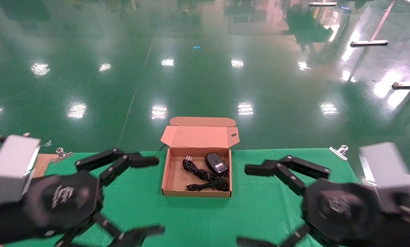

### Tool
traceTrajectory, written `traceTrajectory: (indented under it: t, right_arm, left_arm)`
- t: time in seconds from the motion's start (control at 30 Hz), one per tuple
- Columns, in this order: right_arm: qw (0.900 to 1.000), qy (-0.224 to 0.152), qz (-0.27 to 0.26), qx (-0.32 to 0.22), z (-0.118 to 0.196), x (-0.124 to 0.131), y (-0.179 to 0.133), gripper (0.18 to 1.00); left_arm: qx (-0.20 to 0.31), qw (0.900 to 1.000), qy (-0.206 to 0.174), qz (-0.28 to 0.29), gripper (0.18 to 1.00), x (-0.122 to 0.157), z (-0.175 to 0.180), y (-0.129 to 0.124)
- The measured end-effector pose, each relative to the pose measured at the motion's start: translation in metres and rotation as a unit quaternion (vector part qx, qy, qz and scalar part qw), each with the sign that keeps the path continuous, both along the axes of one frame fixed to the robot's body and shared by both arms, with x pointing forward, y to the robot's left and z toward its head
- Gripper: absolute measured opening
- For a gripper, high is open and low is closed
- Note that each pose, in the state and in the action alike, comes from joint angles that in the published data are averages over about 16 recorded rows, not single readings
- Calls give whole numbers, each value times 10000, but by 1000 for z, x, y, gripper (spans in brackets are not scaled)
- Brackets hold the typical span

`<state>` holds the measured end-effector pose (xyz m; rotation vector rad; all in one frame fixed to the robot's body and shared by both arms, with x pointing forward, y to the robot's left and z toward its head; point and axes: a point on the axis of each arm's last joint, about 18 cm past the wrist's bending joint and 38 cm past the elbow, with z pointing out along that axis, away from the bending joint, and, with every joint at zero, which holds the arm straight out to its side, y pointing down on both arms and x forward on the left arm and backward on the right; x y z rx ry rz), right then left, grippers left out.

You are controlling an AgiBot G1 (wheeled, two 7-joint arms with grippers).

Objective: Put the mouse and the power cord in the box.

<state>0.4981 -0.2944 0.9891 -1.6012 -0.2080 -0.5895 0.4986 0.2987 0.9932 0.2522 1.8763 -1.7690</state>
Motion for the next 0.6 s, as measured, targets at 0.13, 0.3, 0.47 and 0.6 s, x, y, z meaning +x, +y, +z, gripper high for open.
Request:
traceTrajectory:
  t: [0.13, 0.3, 0.47, 0.6]
  right_arm:
    - [9999, 18, 154, 8, 3, -18, -6, 1001]
    - [9997, 25, 258, 1, 5, -30, -10, 1001]
    - [9996, 18, 291, -2, 5, -34, -11, 1001]
    - [9996, 23, 281, 0, 5, -33, -11, 1001]
  left_arm:
    - [65, 9998, 94, -170, 1001, -16, -1, 1]
    - [123, 9994, 157, -287, 1001, -28, -1, 1]
    - [147, 9992, 169, -327, 1001, -32, -2, 1]
    - [138, 9993, 163, -319, 1001, -31, -1, 1]
